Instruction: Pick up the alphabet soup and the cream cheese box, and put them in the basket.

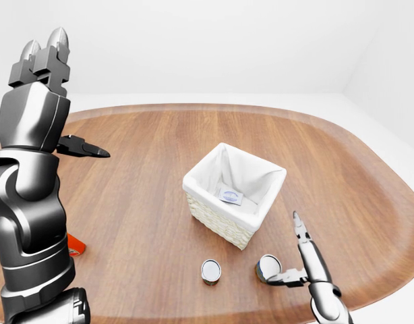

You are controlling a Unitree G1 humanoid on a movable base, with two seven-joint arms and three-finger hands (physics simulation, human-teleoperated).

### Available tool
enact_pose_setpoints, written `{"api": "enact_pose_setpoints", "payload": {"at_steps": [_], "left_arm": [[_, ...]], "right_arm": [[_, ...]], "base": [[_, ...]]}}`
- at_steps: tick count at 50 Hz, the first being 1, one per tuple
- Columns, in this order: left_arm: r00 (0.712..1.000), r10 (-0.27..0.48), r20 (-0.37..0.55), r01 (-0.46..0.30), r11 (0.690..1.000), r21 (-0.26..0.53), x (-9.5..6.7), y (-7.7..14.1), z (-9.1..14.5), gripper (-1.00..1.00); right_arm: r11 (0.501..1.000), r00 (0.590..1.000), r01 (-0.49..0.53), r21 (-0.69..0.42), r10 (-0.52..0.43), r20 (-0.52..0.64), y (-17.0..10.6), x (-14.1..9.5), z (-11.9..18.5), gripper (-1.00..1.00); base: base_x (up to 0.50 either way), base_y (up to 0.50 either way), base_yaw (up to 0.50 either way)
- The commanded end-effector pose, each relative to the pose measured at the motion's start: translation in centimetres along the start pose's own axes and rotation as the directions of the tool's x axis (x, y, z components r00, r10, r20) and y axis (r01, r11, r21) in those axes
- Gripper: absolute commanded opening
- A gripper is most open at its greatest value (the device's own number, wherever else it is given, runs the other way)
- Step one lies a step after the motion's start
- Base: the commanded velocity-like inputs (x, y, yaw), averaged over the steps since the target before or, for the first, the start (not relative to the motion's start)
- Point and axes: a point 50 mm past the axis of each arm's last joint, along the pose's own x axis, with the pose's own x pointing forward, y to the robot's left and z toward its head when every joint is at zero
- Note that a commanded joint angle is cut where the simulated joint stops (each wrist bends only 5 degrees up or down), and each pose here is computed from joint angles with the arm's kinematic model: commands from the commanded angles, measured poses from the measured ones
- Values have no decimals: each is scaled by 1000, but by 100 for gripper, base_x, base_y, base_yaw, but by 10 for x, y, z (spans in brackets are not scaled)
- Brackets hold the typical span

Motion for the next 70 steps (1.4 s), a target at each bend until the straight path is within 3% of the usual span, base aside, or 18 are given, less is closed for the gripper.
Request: {"api": "enact_pose_setpoints", "payload": {"at_steps": [1, 22, 40, 70], "left_arm": [[1000, -2, 0, 2, 1000, -4, 0, 0, 0, 100], [1000, 10, 7, -10, 1000, 8, 0, 2, 2, 100], [1000, 8, 7, -8, 1000, 10, 0, 2, 2, 100], [1000, 1, -7, -1, 1000, 7, -1, -1, -1, 100]], "right_arm": [[998, 999, -34, -49, 33, -21, 10, 2, -6, 100], [993, 998, -64, -102, 62, -14, 30, 15, -7, 100], [982, 994, -114, -150, 112, -22, 32, 4, -11, 100], [960, 979, -184, -211, 160, -126, 47, 11, -38, 100]], "base": [[0, 0, 0], [0, 0, 0], [0, 0, 0], [0, 0, 0]]}}
